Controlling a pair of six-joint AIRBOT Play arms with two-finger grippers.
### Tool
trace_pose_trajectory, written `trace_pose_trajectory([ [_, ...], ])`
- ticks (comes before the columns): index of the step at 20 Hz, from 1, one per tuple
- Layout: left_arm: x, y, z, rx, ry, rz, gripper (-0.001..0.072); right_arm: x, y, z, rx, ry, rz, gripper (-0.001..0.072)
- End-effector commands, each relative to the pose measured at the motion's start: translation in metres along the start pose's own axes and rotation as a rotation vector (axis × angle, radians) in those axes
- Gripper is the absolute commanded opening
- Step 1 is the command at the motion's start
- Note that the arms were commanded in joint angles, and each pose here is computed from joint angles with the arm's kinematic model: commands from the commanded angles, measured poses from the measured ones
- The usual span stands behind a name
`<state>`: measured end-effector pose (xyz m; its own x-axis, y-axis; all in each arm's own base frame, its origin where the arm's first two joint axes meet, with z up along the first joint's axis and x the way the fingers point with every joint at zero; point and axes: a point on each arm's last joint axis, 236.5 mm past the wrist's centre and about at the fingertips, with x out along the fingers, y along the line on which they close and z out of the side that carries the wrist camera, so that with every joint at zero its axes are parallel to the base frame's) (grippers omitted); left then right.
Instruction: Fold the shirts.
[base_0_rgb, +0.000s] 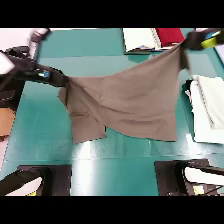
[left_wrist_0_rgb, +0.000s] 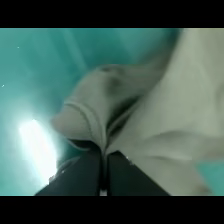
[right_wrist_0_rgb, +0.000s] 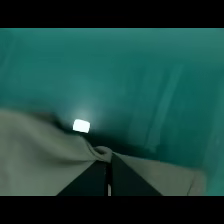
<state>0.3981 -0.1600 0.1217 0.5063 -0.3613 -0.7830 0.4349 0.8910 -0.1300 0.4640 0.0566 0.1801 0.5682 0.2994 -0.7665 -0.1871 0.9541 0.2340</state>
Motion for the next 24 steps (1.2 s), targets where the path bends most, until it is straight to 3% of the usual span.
trace_pose_trajectory([
  [1,0.078,0.04,0.01,-0.02,-0.064,0.093,0.007,0.086,-0.016,-0.033,0.038,0.149,0.0,0.0014],
  [2,0.083,0.047,0.022,-0.05,-0.117,0.109,0.0324,0.095,-0.016,-0.031,0.046,0.154,0.013,0.0017],
  [3,0.083,0.056,0.033,-0.093,-0.158,0.12,0.0456,0.098,-0.016,-0.025,0.053,0.146,0.026,0.0072],
  [4,0.078,0.068,0.04,-0.122,-0.181,0.136,0.0455,0.098,-0.015,-0.015,0.057,0.131,0.039,0.0282],
  [5,0.068,0.084,0.046,-0.156,-0.199,0.155,0.0455,0.094,-0.015,-0.006,0.068,0.113,0.057,0.0353],
  [8,0.036,0.134,0.025,-0.281,-0.092,0.191,0.0456,0.065,-0.002,0.008,0.069,0.093,0.154,0.0352],
  [11,0.028,0.149,-0.042,-0.412,0.12,0.115,0.0457,0.045,0.002,-0.017,0.054,0.158,0.182,0.0351],
  [18,0.072,0.102,-0.18,-0.657,0.415,-0.09,0.0457,0.033,0.022,-0.089,0.07,0.234,0.195,0.035],
  [21,0.09,0.084,-0.202,-0.737,0.411,-0.138,0.0457,0.031,0.028,-0.096,0.073,0.203,0.19,0.035],
  [24,0.101,0.059,-0.203,-0.7,0.408,-0.191,0.0456,0.025,0.029,-0.096,0.07,0.176,0.183,0.035],
])
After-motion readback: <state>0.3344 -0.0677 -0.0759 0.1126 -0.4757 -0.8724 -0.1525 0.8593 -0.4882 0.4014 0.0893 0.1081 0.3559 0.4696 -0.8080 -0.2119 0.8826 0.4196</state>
